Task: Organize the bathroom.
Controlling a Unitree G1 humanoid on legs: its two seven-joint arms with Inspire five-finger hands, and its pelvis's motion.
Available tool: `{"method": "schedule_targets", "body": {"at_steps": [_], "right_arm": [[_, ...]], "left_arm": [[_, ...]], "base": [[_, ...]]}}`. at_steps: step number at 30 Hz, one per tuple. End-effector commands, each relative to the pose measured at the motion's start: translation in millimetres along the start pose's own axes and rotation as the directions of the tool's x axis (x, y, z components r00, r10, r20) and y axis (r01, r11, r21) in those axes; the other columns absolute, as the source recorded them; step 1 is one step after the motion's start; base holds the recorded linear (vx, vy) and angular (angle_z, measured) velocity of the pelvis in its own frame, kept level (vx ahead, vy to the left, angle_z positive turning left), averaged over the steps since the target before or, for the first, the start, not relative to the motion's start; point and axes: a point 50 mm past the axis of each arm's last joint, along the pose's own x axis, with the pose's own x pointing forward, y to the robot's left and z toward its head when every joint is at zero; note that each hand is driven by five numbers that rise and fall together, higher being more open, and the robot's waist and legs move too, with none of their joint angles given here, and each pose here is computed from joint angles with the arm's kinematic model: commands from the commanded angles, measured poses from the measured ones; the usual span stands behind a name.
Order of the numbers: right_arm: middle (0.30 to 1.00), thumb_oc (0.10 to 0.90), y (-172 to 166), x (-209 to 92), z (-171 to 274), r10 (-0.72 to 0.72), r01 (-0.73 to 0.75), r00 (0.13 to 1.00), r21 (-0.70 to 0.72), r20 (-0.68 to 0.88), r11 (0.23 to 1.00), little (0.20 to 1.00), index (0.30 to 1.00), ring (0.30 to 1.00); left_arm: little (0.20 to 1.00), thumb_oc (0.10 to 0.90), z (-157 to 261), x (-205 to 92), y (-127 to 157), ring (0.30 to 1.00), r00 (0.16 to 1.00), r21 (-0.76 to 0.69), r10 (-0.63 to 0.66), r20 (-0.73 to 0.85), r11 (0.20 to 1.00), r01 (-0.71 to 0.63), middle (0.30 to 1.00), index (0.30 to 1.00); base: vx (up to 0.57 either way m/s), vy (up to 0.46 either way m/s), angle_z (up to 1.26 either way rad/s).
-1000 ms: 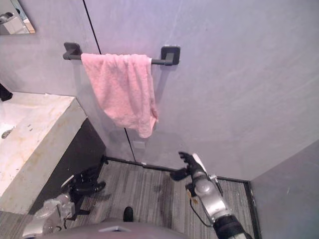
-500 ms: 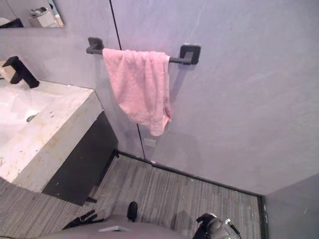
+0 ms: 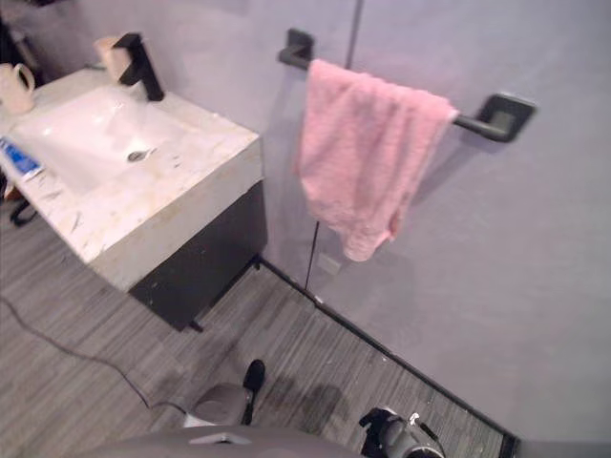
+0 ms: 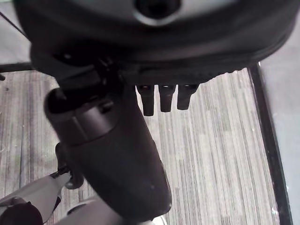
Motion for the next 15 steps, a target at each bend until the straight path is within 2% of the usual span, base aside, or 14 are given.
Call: {"method": "schedule_targets", "body": {"at_steps": [1, 7, 11, 15], "right_arm": [[0.900, 0.800, -14.8, -2.1, 14.8, -0.049, 0.047, 0.997, 0.036, 0.063, 0.998, 0.900, 0.900, 0.900], [0.900, 0.800, -20.6, -3.2, 10.1, -0.042, 0.042, 0.998, 0.005, 0.054, 0.999, 0.900, 0.900, 0.900], [0.900, 0.800, -20.5, -3.9, 5.3, -0.053, 0.052, 0.998, 0.027, 0.034, 0.998, 0.900, 0.900, 0.900], [0.900, 0.800, -21.4, -4.2, 6.1, -0.056, 0.055, 0.998, 0.028, 0.032, 0.998, 0.900, 0.900, 0.900]], "left_arm": [[0.900, 0.800, 11.6, -6.3, 20.4, 0.900, 0.999, 0.081, 0.040, 0.016, 0.996, -0.041, 0.900, 0.900], [0.900, 0.800, 26.1, -7.1, 17.4, 0.900, 0.995, 0.044, 0.049, 0.087, 0.998, -0.053, 0.900, 0.900], [0.900, 0.800, 51.3, -5.8, 4.0, 0.900, 0.990, 0.064, 0.009, 0.139, 0.998, -0.018, 0.900, 0.900], [0.900, 0.800, 56.0, -5.4, 1.0, 0.900, 0.990, 0.075, 0.004, 0.143, 0.997, -0.015, 0.900, 0.900]], "base": [[-0.10, -0.059, 0.34], [-0.11, -0.040, 0.47], [-0.19, 0.083, 0.76], [-0.11, 0.069, 0.75]]}}
